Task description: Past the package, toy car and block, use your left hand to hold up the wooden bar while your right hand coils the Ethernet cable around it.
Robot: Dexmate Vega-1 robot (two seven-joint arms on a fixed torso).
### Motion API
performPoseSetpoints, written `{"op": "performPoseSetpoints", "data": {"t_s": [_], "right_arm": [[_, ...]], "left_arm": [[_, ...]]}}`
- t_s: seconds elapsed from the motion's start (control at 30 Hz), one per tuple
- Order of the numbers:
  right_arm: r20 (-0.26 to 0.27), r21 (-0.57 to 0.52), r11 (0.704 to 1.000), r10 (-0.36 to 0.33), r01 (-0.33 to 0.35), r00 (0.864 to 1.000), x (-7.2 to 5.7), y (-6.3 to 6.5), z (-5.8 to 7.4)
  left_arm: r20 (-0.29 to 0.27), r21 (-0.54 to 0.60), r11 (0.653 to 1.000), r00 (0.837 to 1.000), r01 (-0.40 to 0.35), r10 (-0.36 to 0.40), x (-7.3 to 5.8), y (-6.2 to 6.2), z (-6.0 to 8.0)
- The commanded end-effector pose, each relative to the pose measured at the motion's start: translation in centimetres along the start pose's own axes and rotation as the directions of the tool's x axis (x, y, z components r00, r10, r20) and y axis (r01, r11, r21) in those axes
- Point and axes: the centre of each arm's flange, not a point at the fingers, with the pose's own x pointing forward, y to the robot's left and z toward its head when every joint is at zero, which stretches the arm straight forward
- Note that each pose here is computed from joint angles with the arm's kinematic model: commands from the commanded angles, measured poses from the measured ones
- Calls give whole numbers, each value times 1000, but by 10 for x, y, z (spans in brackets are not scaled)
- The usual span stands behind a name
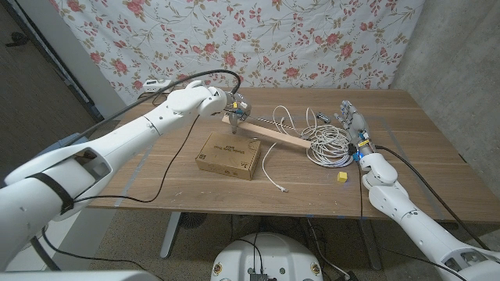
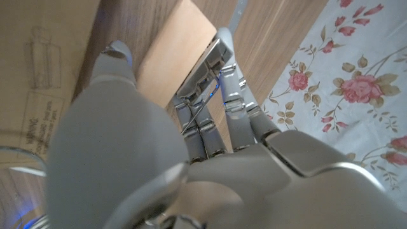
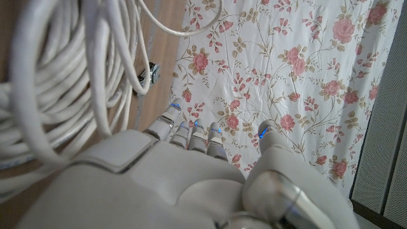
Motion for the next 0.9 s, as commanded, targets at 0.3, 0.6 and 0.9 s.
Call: {"op": "performPoseSetpoints", "data": {"t_s": [0.3, 0.6, 0.9], "right_arm": [[10, -18, 1000, -3, 3, 1000, -6, -3, 6], [16, -26, 1000, 3, -2, 1000, -7, -3, 9], [20, -29, 1000, 5, -4, 1000, -7, -2, 10]], "left_arm": [[-2, -478, 876, 998, -57, 64, -6, 7, -22], [-1, -642, 762, 994, -82, 106, -16, 0, -31], [-39, -865, 482, 975, -143, 219, -23, -16, -42]]}}
